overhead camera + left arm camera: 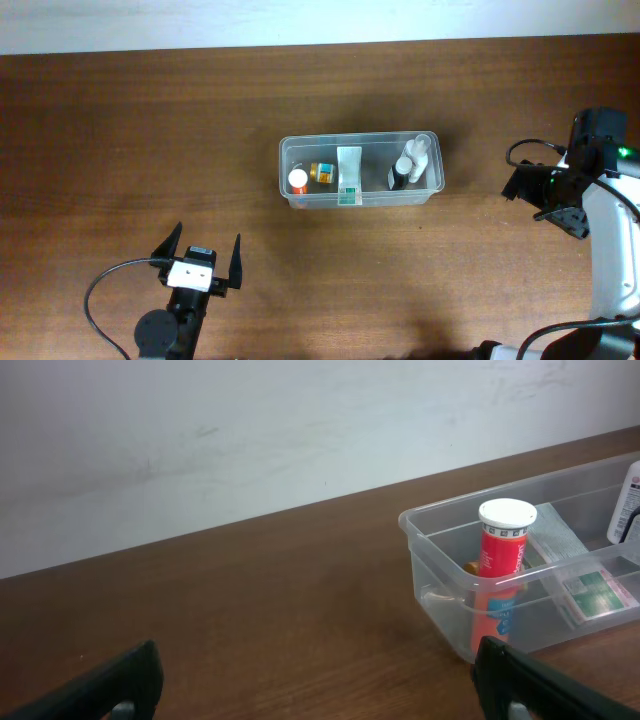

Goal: Pack container

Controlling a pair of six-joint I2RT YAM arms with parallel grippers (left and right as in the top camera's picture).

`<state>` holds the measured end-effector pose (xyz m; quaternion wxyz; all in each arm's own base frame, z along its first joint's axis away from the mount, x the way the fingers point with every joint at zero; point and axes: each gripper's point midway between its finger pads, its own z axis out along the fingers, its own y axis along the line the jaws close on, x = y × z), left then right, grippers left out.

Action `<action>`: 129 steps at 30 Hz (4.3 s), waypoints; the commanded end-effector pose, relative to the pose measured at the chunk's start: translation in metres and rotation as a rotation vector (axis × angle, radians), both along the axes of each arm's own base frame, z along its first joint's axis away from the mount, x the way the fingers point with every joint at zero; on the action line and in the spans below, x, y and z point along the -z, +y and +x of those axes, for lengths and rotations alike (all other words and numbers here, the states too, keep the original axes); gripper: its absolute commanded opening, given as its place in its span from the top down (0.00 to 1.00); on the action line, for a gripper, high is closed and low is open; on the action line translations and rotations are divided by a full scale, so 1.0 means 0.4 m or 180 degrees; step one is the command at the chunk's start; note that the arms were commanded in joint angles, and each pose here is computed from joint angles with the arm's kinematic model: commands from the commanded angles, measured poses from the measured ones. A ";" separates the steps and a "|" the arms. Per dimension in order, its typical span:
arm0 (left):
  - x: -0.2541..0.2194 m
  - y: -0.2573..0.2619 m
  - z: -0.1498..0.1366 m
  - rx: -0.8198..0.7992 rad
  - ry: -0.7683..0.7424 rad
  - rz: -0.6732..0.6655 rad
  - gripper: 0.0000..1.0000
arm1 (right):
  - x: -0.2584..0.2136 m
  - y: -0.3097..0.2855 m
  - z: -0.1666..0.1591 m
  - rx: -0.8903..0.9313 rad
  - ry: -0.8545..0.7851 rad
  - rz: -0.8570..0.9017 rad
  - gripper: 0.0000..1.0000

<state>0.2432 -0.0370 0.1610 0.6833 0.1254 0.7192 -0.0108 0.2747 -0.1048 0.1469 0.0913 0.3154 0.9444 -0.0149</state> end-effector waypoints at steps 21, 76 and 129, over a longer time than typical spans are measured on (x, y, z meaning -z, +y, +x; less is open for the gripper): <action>0.003 0.007 0.001 -0.0045 -0.0009 0.0030 0.01 | -0.004 -0.005 0.001 0.0054 -0.0024 -0.0008 0.02; 0.003 0.007 0.001 -0.0044 -0.0009 0.0030 0.01 | -0.225 0.321 -0.067 -0.1979 -0.4456 -0.1161 0.02; 0.003 0.007 0.001 -0.0045 -0.0009 0.0030 0.01 | -0.030 0.301 -0.073 -0.1807 -0.4143 -0.1066 0.02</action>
